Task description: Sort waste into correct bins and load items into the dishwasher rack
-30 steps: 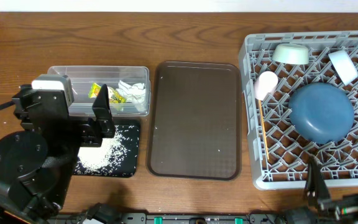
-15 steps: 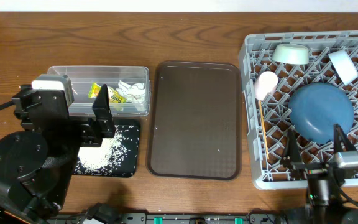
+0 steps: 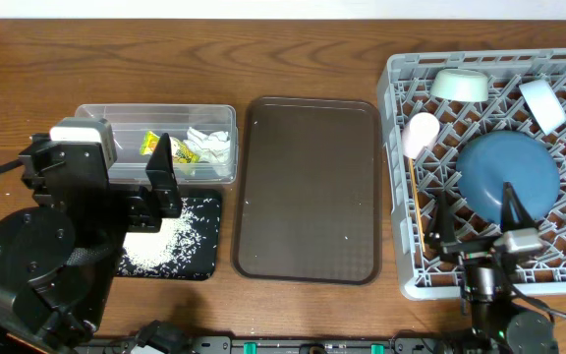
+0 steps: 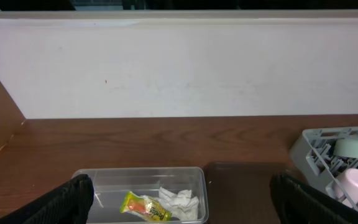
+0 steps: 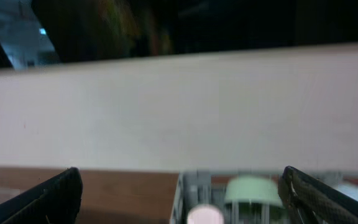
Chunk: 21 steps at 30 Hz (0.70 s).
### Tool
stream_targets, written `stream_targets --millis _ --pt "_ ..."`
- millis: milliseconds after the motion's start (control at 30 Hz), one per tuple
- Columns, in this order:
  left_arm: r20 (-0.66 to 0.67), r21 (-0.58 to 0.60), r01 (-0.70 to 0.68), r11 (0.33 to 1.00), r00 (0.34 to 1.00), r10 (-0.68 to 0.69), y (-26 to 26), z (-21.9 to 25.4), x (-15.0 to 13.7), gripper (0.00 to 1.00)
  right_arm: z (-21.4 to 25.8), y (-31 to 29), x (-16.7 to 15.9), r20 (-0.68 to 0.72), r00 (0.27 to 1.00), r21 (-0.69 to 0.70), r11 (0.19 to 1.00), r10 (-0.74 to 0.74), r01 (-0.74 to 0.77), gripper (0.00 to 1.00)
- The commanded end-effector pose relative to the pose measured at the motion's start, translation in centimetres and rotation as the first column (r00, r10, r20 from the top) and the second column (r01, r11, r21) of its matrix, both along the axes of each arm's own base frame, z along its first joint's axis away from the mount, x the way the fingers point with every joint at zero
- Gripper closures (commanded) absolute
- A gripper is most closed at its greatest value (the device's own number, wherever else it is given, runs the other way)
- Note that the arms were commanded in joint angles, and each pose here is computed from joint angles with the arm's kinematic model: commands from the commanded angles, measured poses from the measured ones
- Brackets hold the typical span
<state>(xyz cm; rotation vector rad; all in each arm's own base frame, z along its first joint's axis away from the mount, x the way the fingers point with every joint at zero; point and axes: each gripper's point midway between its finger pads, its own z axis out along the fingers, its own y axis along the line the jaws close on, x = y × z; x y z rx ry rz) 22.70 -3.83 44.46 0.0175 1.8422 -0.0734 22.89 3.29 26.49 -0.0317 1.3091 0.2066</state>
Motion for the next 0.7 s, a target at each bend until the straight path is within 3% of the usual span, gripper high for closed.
stream_targets --millis 0,433,667 --pt "0.018 0.002 -0.02 1.0 1.0 0.02 0.5 0.6 -0.1 0.06 -2.6 -0.6 0.8 -0.05 0.998 0.006 1.0 -0.028 0.028 0.01" --pt "0.018 0.002 -0.02 1.0 1.0 0.02 0.5 0.6 -0.1 0.07 -10.9 -0.9 1.6 -0.332 0.942 -0.039 0.998 -0.055 0.045 0.01" --pt "0.018 0.003 -0.02 1.0 1.0 0.019 0.5 0.6 -0.1 0.07 -10.8 -0.9 1.6 -0.33 0.942 -0.039 0.998 -0.055 0.045 0.01"
